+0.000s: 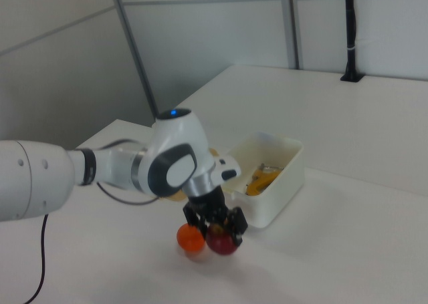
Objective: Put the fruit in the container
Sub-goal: 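Lift the apple and carry it over the white container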
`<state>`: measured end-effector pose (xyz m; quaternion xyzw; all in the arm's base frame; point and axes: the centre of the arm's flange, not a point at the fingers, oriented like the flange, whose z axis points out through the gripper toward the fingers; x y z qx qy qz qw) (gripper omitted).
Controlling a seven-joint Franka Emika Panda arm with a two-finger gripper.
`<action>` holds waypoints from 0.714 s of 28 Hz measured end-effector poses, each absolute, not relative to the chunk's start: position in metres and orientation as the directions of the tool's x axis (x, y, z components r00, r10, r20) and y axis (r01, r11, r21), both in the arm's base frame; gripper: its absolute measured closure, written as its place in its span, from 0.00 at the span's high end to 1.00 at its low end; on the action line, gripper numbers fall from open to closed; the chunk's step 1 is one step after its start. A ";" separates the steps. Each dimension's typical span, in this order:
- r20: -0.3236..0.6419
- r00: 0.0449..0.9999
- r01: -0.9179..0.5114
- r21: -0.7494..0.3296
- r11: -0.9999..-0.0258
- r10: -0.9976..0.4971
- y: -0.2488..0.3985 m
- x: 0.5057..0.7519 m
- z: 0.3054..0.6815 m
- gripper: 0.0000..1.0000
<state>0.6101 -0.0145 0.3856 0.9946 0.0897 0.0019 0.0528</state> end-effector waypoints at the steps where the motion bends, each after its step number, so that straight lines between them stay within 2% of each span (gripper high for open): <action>1: 0.011 0.986 0.167 0.095 -0.981 0.169 -0.014 0.614 0.396 0.91; 7: 0.138 0.983 0.114 0.033 -0.993 0.117 -0.012 0.638 0.458 0.91; 12: 0.218 0.974 0.062 0.014 -0.998 0.064 -0.011 0.652 0.481 0.91; 20: 0.335 0.942 -0.016 0.001 -1.000 -0.015 -0.011 0.681 0.462 0.91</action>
